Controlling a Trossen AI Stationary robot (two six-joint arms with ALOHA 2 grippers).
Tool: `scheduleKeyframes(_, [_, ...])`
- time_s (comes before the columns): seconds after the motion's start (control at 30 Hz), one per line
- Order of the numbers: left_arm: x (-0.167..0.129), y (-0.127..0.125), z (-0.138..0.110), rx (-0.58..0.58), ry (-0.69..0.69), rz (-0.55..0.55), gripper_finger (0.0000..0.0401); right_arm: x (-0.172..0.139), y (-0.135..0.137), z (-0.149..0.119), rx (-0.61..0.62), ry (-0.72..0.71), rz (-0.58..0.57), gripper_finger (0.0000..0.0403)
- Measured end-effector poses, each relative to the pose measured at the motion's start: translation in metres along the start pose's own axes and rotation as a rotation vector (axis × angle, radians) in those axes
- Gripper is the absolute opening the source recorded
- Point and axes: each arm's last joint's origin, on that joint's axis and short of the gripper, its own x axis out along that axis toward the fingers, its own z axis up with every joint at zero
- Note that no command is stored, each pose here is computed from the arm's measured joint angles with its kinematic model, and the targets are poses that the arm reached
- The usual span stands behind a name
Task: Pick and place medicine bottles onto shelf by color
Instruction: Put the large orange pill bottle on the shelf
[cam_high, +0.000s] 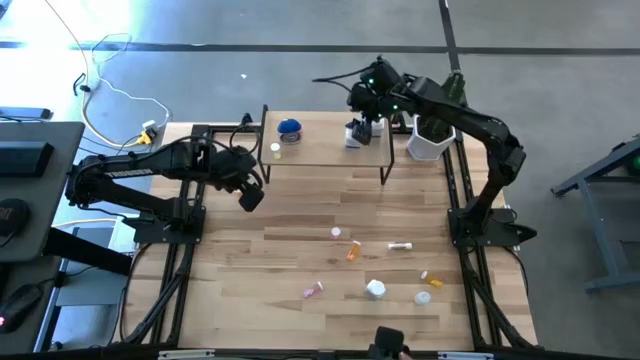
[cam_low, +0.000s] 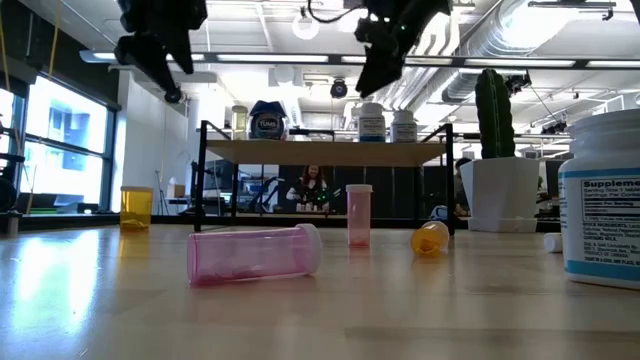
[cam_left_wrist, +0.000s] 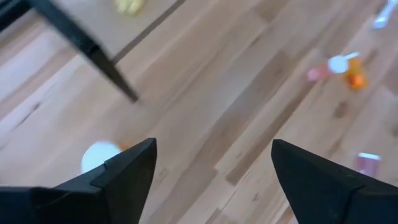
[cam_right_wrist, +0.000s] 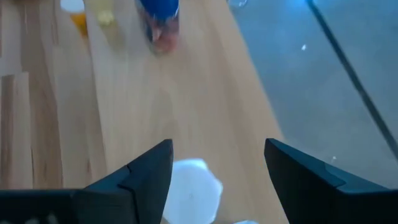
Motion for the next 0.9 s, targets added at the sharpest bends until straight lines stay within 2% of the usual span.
scheduleKeyframes(0.13, [0.0, 0.006, -0.007, -0.049, 0.066, 0.07, 0.031, -0.014, -0.002, 0.012, -0.012, -0.056, -0.02, 0.0245])
scheduleKeyframes(0.27, [-0.002, 0.013, -0.015, -0.153, 0.119, 0.176, 0.031, -0.026, -0.003, 0.02, -0.019, -0.094, -0.034, 0.0245])
scheduleKeyframes(0.53, [-0.001, 0.019, -0.018, -0.309, 0.038, 0.322, 0.031, -0.035, -0.004, 0.024, -0.014, -0.113, -0.04, 0.0245])
scheduleKeyframes(0.73, [0.029, 0.027, -0.038, -0.354, 0.098, 0.41, 0.031, -0.035, -0.003, 0.022, -0.009, -0.087, -0.048, 0.0245])
scheduleKeyframes(0.9, [0.055, 0.032, -0.046, -0.382, 0.074, 0.403, 0.031, -0.035, -0.004, 0.022, -0.008, -0.075, -0.082, 0.0245])
